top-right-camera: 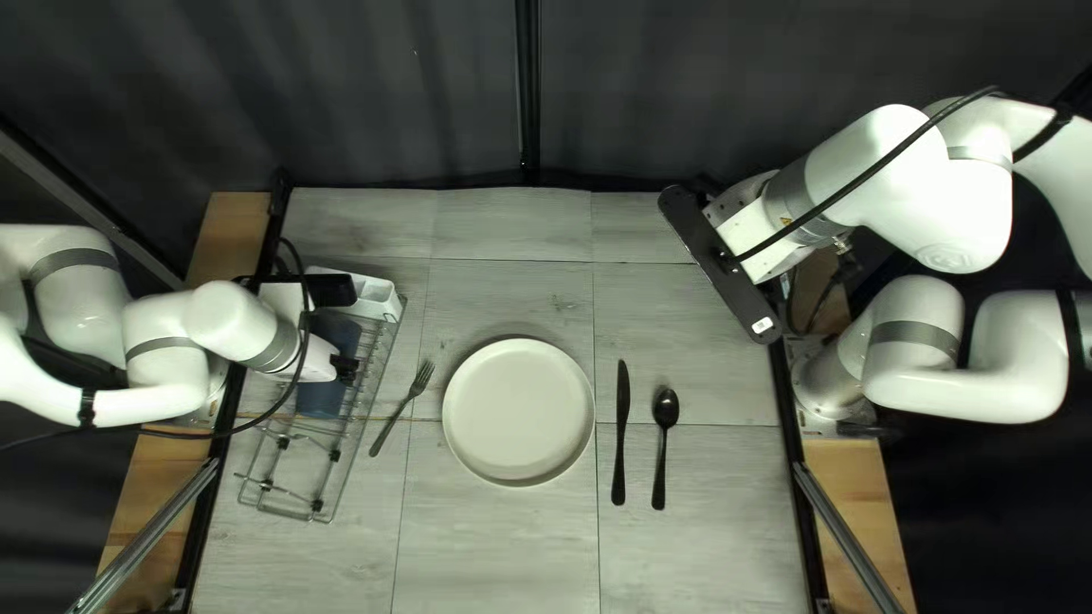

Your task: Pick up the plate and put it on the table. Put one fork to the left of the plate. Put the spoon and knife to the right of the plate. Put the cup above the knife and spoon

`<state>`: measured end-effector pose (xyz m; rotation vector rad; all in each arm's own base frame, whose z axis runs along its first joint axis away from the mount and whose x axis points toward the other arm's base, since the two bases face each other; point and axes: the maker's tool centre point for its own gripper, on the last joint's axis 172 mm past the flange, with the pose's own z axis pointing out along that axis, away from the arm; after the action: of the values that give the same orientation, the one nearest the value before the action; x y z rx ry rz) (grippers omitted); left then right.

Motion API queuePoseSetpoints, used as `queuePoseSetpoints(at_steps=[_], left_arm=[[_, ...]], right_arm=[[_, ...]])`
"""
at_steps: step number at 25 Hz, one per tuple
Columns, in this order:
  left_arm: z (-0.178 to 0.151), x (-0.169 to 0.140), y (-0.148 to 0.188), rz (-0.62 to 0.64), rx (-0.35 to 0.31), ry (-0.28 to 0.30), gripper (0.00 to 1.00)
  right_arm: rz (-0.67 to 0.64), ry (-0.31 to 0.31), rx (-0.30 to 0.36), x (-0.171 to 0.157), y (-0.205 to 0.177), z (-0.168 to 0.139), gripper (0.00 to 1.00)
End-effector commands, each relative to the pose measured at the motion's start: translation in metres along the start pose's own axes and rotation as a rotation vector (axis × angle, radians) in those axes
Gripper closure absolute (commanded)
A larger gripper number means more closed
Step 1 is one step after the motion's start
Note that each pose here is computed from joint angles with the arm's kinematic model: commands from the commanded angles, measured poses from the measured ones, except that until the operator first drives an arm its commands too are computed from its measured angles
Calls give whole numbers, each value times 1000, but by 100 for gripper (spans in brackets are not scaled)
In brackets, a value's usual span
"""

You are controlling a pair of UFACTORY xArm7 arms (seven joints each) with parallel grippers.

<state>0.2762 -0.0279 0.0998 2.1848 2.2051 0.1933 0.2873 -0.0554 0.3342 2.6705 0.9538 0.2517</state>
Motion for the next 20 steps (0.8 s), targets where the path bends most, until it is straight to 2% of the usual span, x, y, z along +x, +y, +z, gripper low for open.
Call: queuePoseSetpoints(at_steps=[1,3,10,20], left_arm=[[-23,-3,23,25,-23,21,100],[-31,-4,35,46,-43,28,100],[-46,-10,108,192,-135,29,100],[-41,-8,175,351,-206,36,100]], right_arm=[[0,0,0,0,0,0,0],[0,0,0,0,0,0,0],[0,0,0,0,0,0,0],[0,0,0,0,0,0,0]])
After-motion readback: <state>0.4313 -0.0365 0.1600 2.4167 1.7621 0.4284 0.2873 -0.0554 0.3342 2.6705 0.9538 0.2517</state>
